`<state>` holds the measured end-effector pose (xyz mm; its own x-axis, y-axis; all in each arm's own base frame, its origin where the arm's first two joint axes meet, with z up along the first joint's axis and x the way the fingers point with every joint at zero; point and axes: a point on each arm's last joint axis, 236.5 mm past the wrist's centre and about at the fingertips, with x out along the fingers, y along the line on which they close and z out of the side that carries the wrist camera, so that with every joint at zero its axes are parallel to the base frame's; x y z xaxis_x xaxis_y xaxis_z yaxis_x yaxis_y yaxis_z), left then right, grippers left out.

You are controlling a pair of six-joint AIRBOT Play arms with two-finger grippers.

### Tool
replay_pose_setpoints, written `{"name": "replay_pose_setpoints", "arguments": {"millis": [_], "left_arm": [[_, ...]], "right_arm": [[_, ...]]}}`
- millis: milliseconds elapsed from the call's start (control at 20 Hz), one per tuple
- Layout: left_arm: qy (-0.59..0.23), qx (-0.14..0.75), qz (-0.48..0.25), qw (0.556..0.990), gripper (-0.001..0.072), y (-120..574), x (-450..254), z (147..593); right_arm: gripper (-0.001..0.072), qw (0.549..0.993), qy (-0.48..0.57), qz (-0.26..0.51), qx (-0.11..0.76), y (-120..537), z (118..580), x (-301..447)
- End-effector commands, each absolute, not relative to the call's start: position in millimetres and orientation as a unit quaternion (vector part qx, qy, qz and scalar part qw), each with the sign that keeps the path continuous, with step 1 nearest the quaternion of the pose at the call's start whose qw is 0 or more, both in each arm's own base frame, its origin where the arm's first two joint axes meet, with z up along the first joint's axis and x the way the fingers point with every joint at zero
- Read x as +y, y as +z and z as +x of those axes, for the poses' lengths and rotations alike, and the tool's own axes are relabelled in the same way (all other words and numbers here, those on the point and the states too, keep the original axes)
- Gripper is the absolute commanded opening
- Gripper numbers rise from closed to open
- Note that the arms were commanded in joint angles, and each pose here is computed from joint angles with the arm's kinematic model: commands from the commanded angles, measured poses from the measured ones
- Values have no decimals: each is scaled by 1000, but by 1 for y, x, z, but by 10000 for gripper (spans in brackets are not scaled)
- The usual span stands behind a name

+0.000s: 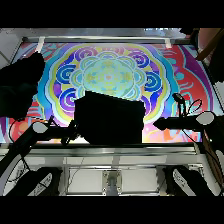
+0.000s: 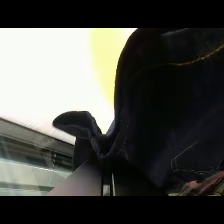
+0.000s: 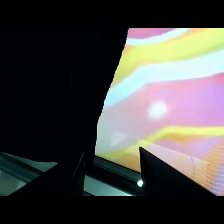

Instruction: Fold the clothes and pants, and hang the long-sleeved shirts on hangers.

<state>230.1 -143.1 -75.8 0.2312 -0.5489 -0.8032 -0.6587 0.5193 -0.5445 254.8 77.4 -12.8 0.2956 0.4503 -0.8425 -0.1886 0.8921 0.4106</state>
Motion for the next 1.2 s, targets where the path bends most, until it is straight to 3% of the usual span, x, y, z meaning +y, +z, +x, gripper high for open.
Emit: {"name": "replay_pose_setpoints", "arguments": {"millis": [0,50,100,300,400,450,600,700,850,1000,1150], "left_arm": [[9,603,-469,645,112,-62,-140,234],[-13,614,-449,650,422,-60,-143,226],[-26,630,-431,646,675,-60,-145,215],[7,678,-358,642,670,-75,-121,181],[17,668,-361,651,656,-74,-117,182],[21,660,-344,668,623,-75,-109,184],[56,629,-307,712,620,-74,-70,194],[25,625,-324,709,621,-72,-68,200],[-85,609,-389,686,622,-58,-86,214],[-176,632,-384,650,624,-63,-93,197],[-211,660,-387,608,624,-75,-100,183]], "right_arm": [[370,792,204,119,564,-13,251,79],[370,790,206,121,564,-12,250,80],[370,786,210,122,569,-13,247,81],[369,762,231,127,592,-11,229,90],[368,778,235,130,568,1,233,94],[368,791,233,125,551,10,234,93],[368,827,220,110,506,34,237,89],[368,843,207,114,483,43,243,87],[369,842,204,120,485,43,243,87],[369,841,202,124,486,43,243,87],[369,841,198,131,487,43,243,87]]}}
